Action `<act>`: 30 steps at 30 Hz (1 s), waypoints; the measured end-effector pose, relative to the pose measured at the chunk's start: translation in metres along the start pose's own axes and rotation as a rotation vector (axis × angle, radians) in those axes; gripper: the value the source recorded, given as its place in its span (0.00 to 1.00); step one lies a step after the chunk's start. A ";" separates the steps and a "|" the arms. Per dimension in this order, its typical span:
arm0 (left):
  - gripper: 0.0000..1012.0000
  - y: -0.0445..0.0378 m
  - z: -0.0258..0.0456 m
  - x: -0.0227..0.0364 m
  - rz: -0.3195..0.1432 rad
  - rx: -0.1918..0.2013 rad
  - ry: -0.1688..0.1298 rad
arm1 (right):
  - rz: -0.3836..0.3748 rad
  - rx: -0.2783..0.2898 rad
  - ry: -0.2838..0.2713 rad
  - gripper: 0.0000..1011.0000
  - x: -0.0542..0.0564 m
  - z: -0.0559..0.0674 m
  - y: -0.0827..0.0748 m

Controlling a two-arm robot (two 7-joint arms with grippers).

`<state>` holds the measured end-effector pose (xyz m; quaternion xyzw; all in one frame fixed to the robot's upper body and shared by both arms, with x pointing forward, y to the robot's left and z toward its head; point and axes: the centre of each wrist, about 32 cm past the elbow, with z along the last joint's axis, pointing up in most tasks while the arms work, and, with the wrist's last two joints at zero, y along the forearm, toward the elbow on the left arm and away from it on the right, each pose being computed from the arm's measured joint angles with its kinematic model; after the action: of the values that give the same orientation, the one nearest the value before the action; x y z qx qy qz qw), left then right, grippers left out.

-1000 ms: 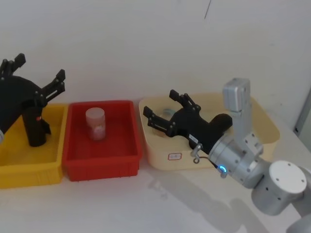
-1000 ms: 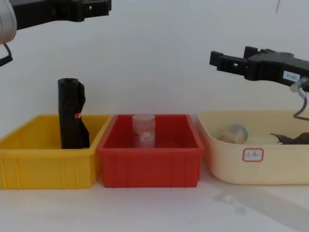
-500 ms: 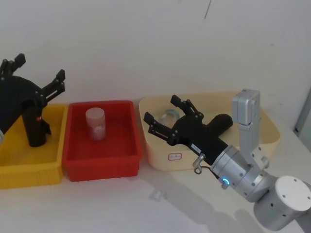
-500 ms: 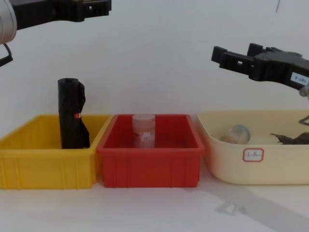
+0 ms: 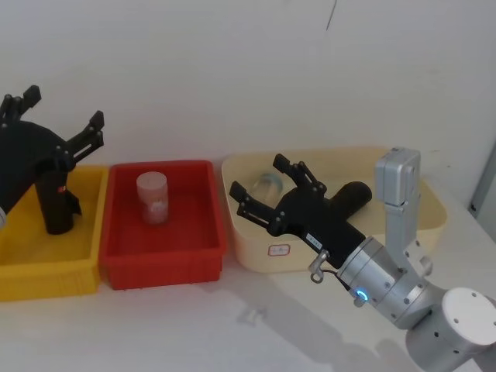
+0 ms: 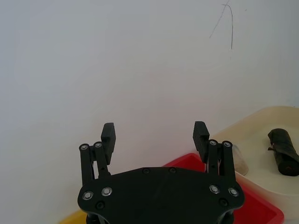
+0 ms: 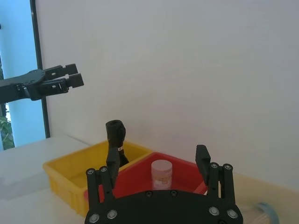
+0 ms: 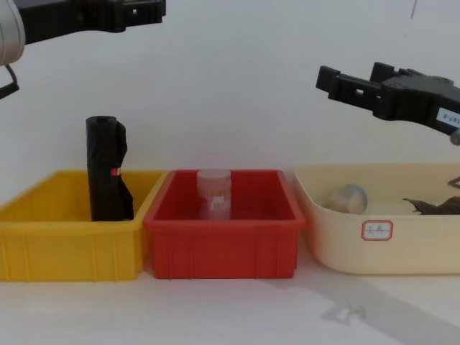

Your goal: Pick up the garbage bag with the one hand and transfer it to the other hand.

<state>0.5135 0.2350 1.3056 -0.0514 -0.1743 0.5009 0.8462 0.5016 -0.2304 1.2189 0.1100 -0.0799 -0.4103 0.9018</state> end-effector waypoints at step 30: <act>0.99 -0.0146 -0.0071 0.0198 -0.285 -0.036 0.062 | 0.000 0.006 0.003 0.99 -0.002 0.000 -0.002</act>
<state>0.5367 0.2456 1.3076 -0.0568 -0.1623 0.3707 0.9127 0.4988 -0.2301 1.2180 0.1135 -0.0797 -0.4096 0.9016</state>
